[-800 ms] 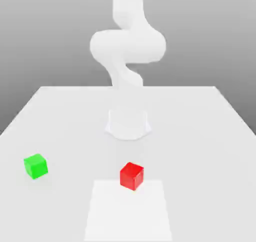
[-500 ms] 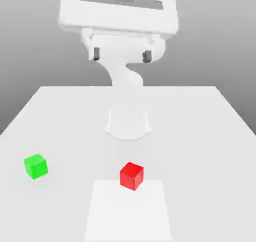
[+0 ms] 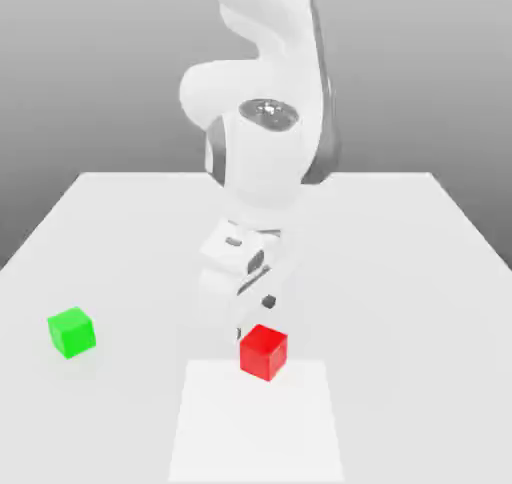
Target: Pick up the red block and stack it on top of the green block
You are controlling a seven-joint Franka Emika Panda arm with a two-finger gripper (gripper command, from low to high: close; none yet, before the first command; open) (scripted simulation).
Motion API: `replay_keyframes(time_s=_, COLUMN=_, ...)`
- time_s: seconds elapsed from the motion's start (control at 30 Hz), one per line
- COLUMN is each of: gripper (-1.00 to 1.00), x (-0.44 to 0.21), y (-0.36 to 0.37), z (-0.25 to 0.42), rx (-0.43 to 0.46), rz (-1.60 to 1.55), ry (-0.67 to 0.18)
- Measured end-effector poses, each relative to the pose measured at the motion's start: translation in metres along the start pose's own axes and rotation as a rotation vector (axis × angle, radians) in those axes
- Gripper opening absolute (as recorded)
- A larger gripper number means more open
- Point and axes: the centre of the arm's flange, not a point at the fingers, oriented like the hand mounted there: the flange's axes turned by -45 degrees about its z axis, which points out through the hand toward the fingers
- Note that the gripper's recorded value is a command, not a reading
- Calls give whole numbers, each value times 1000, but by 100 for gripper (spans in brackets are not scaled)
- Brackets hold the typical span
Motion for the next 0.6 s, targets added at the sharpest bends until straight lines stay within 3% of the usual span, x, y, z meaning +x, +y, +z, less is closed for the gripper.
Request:
replay_keyframes(time_s=0.3, gripper=0, x=-7, y=1, z=25, rx=-3, rz=-4, ry=-76)
replay_keyframes(time_s=0.6, gripper=0, x=-6, y=-5, z=49, rx=23, rz=-18, ry=-85)
